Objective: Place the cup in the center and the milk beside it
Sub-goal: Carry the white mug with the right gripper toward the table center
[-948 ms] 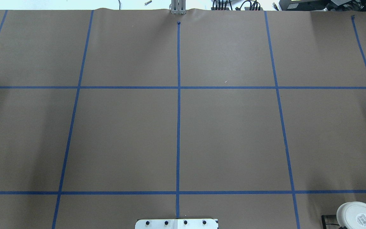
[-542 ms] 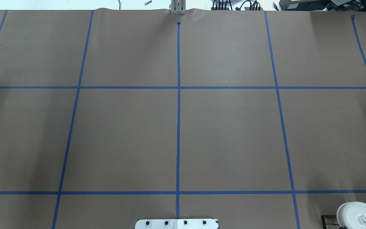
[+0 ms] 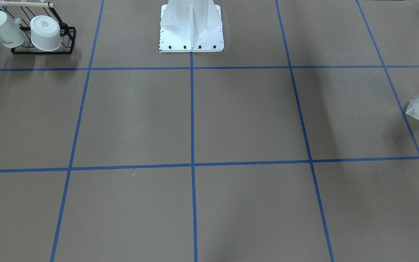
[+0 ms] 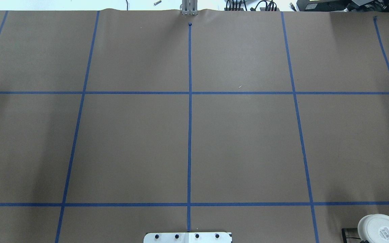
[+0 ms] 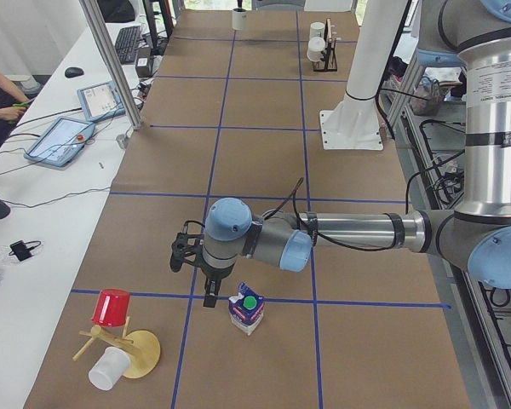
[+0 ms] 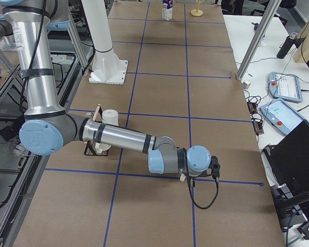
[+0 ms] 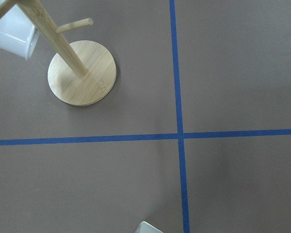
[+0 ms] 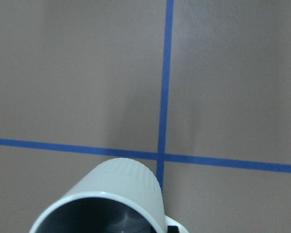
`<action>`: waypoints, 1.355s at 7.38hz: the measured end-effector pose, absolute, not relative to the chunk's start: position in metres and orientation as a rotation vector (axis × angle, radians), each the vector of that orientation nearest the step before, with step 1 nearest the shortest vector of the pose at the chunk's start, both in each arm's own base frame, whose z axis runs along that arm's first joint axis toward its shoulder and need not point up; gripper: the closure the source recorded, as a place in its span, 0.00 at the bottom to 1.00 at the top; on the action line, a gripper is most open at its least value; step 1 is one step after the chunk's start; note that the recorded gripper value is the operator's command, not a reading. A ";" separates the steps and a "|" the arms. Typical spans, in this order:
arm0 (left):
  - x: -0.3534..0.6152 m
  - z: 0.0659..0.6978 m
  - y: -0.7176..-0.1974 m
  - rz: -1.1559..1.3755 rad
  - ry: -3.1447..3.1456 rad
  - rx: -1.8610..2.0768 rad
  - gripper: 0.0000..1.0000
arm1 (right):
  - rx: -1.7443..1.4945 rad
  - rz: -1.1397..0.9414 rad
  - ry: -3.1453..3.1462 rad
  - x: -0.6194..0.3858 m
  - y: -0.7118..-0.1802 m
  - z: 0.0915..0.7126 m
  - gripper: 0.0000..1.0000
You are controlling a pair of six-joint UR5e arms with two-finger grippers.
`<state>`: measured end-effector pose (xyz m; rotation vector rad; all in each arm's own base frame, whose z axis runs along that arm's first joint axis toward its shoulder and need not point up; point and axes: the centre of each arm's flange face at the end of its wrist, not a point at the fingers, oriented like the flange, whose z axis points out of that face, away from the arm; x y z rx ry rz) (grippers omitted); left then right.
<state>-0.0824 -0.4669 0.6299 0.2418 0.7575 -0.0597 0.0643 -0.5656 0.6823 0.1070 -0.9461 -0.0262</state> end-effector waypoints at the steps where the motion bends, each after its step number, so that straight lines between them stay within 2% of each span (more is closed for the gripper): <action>1: -0.082 0.630 -0.467 -0.060 0.759 0.241 0.01 | 0.128 -0.047 -0.934 0.059 -0.603 0.641 1.00; 3: -0.082 0.630 -0.466 -0.060 0.762 0.241 0.01 | 0.168 -0.128 -0.921 0.004 -0.672 0.539 1.00; 5: -0.082 0.630 -0.466 -0.061 0.763 0.238 0.01 | 0.176 -0.121 -0.937 -0.095 -0.702 0.421 1.00; 7: -0.082 0.631 -0.466 -0.062 0.764 0.235 0.01 | 0.188 -0.112 -0.930 -0.217 -0.691 0.314 1.00; 10: -0.082 0.636 -0.465 -0.066 0.764 0.226 0.01 | 0.188 -0.164 -0.861 -0.378 -0.640 0.249 1.00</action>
